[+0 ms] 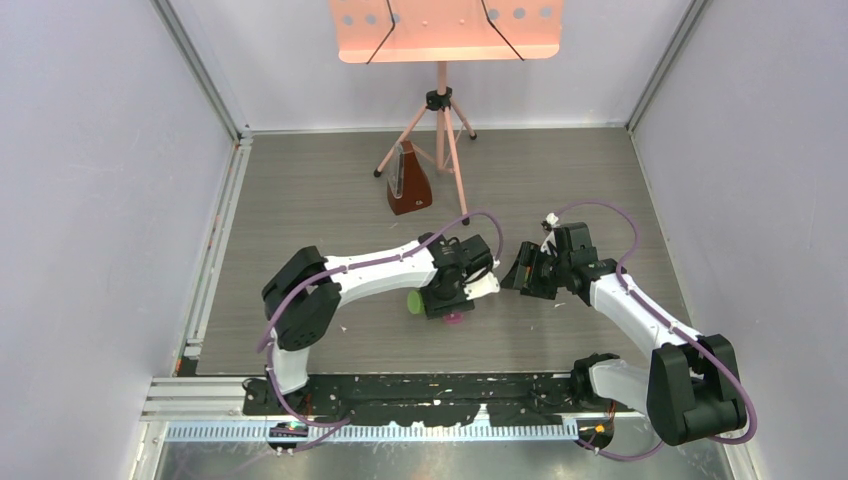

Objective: Sort the pills into containers

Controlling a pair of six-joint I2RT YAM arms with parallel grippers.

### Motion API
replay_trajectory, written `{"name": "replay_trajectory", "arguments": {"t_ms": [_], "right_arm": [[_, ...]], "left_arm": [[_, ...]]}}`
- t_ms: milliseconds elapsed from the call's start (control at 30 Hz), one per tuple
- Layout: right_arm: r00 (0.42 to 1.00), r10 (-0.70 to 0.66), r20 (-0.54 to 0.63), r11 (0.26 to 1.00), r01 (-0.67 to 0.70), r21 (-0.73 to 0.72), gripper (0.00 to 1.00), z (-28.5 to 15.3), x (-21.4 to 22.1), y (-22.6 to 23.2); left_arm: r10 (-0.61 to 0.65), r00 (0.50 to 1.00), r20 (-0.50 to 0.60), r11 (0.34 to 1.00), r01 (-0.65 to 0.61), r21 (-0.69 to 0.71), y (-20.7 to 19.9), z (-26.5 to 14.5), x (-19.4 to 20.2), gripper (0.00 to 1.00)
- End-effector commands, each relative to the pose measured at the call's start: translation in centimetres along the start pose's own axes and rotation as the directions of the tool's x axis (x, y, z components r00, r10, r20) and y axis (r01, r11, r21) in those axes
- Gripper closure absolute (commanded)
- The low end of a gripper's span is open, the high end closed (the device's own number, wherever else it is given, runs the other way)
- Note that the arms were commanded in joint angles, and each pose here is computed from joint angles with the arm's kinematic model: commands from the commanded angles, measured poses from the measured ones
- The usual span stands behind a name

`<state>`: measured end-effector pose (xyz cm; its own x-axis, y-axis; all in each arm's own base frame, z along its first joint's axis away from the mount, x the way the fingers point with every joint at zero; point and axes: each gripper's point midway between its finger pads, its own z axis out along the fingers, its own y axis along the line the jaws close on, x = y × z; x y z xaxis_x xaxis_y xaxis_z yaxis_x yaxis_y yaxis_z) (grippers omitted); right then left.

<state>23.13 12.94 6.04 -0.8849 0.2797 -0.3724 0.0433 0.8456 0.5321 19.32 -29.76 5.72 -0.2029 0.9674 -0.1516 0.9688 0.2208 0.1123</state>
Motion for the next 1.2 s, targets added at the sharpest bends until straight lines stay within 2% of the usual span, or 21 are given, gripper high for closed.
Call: {"name": "replay_trajectory", "arguments": {"t_ms": [0,767,1167], "right_arm": [[1.0,-0.002,0.027,1.0,0.003,-0.022,0.36,0.01,-0.89,0.54],[1.0,0.002,0.023,1.0,-0.001,-0.019,0.36,0.15,-0.67,0.3],[1.0,0.0,0.022,1.0,0.001,-0.024,0.36,0.08,-0.61,0.36]], "left_arm": [[0.04,0.999,-0.006,0.999,-0.04,-0.017,0.24,-0.8,-0.42,1.0],[0.059,0.997,-0.044,0.997,-0.061,-0.057,0.16,-1.02,-0.77,1.0],[0.02,0.999,0.041,0.997,-0.017,-0.07,-0.12,-0.6,-0.97,1.0]]}}
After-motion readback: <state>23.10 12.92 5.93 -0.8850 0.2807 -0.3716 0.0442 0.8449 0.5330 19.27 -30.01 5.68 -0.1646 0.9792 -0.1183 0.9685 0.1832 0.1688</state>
